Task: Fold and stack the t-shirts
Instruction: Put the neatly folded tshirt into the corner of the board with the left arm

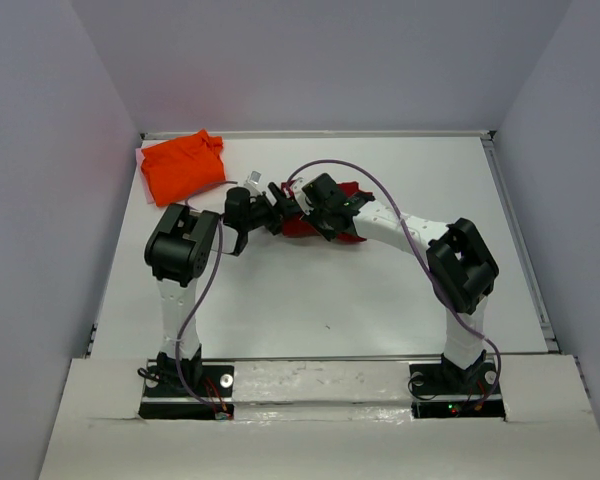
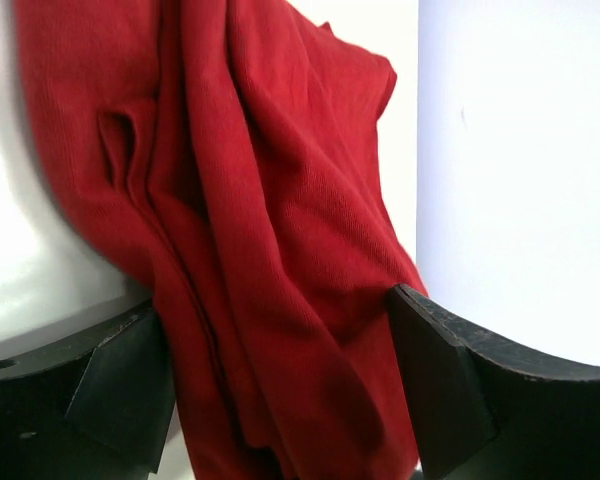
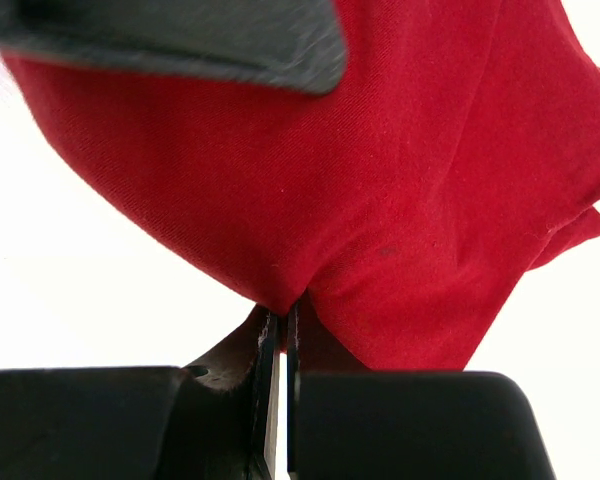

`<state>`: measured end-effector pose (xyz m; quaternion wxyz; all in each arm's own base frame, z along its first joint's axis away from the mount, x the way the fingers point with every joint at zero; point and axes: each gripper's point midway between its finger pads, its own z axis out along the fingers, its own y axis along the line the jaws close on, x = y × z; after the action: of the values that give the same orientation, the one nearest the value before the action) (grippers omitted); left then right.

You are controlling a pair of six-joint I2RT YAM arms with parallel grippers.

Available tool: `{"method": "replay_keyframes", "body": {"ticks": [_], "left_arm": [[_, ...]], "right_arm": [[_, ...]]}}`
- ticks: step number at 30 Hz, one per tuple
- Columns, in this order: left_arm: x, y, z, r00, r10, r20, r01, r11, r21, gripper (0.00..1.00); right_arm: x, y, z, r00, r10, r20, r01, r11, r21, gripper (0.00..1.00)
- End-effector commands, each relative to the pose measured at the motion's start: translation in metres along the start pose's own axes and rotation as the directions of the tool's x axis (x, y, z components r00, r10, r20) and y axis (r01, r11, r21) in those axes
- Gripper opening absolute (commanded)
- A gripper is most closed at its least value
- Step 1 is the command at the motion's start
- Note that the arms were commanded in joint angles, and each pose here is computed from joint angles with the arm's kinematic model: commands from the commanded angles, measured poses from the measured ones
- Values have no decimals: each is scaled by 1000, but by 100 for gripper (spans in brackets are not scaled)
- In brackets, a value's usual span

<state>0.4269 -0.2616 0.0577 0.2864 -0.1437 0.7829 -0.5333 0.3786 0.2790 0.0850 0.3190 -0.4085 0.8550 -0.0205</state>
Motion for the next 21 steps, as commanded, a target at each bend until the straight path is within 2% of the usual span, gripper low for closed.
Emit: {"method": "replay_keyframes", "body": {"ticks": [1,16,20,21], "left_arm": [[-12,13,8,1000,-17,13,18,999,-46,91],[-37,25,26,999,-28,18,29,997,-73,88],[-39,24,29,1000,-28,8,28,997,-65,76],[-39,22,30,1000,-28,-1,27,998,-56,64]], "right_arm": [[-18,-9,-22,998,30,60,-31,1000,7,0],[-14,-6,-22,999,33,40,-33,999,-9,0],[-15,-8,-23,999,33,43,-33,999,-3,0],[-15,-8,-23,999,33,43,-33,999,-3,0]]}}
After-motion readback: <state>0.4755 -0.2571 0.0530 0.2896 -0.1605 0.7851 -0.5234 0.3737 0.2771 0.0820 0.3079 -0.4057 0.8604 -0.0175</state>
